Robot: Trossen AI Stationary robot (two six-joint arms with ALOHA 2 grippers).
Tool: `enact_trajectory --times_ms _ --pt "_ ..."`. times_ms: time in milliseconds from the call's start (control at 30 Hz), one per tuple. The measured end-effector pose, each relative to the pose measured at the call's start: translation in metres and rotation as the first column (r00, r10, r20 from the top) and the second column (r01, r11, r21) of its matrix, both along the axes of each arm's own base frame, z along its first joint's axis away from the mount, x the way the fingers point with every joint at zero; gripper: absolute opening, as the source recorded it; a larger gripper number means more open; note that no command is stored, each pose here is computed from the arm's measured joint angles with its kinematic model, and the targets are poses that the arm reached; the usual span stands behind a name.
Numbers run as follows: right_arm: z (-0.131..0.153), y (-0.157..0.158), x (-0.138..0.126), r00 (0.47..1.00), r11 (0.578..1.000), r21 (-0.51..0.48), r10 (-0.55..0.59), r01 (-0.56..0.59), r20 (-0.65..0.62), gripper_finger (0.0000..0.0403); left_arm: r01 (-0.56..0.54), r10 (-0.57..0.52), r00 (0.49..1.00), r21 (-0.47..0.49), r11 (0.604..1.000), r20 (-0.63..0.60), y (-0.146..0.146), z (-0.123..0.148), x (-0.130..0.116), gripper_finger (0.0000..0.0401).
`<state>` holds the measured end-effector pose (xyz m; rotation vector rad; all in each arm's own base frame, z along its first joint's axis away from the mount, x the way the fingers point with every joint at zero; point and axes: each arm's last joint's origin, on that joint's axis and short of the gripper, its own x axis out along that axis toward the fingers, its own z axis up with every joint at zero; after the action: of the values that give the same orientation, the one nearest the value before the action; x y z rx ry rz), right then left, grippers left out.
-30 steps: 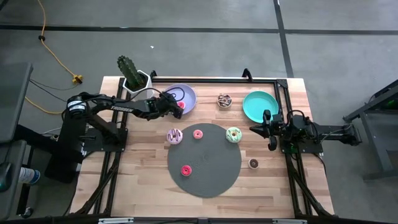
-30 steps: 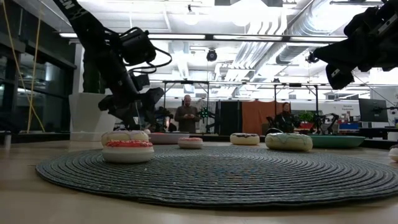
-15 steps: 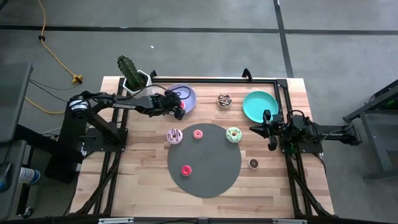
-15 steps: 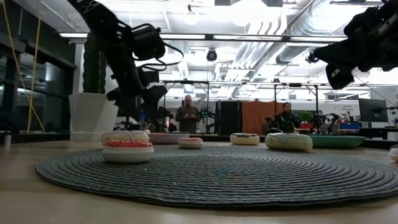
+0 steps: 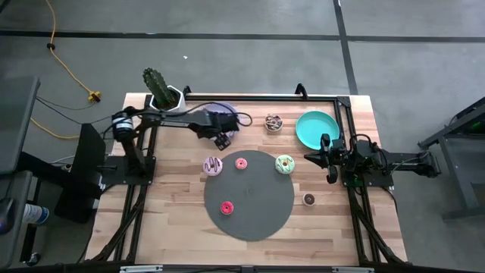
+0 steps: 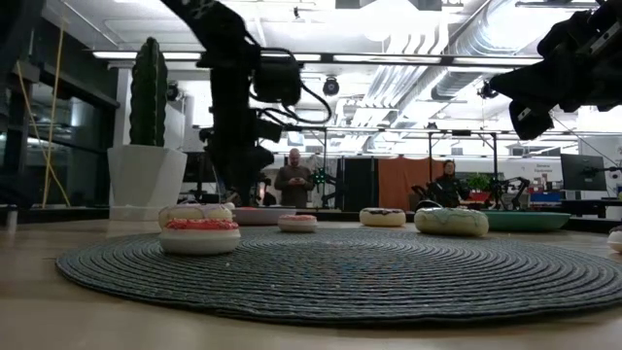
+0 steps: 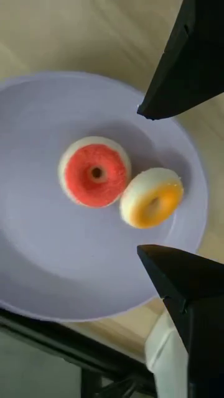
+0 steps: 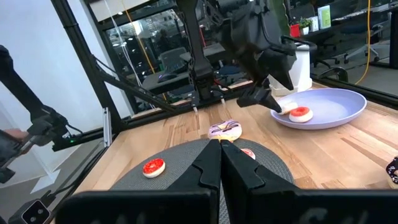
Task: Pick & Place donuts
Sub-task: Put the small yellow doughnut on the purple plate
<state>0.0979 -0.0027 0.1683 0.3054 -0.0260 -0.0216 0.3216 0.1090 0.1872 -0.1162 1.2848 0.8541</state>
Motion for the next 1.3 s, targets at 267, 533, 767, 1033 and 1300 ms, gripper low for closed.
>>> enact_trajectory --times_ms 267,533,767,1033,1300 --pt "0.000 0.000 0.000 1.000 1.000 0.000 0.000 0.000 0.000 0.0000 0.015 -0.014 0.995 0.001 1.000 -0.095 -0.007 -0.012 0.008 0.0335" --pt "0.000 0.000 0.000 1.000 1.000 0.000 0.000 0.000 0.000 0.0000 0.001 0.014 0.987 0.089 0.996 -0.161 -0.007 -0.013 0.004 0.0335" --pt "0.000 0.000 0.000 1.000 1.000 0.000 0.000 0.000 0.000 0.0000 -0.001 0.015 0.987 0.090 0.996 -0.159 -0.007 -0.013 0.004 0.0335" --pt "0.000 0.000 0.000 1.000 1.000 0.000 0.000 0.000 0.000 0.0000 0.004 0.009 0.988 0.085 0.996 -0.156 -0.009 -0.013 0.005 0.0335" --pt "0.000 0.000 0.000 1.000 1.000 0.000 0.000 0.000 0.000 0.0000 0.003 0.018 0.989 0.143 0.990 -0.149 -0.006 0.001 0.011 0.0335"
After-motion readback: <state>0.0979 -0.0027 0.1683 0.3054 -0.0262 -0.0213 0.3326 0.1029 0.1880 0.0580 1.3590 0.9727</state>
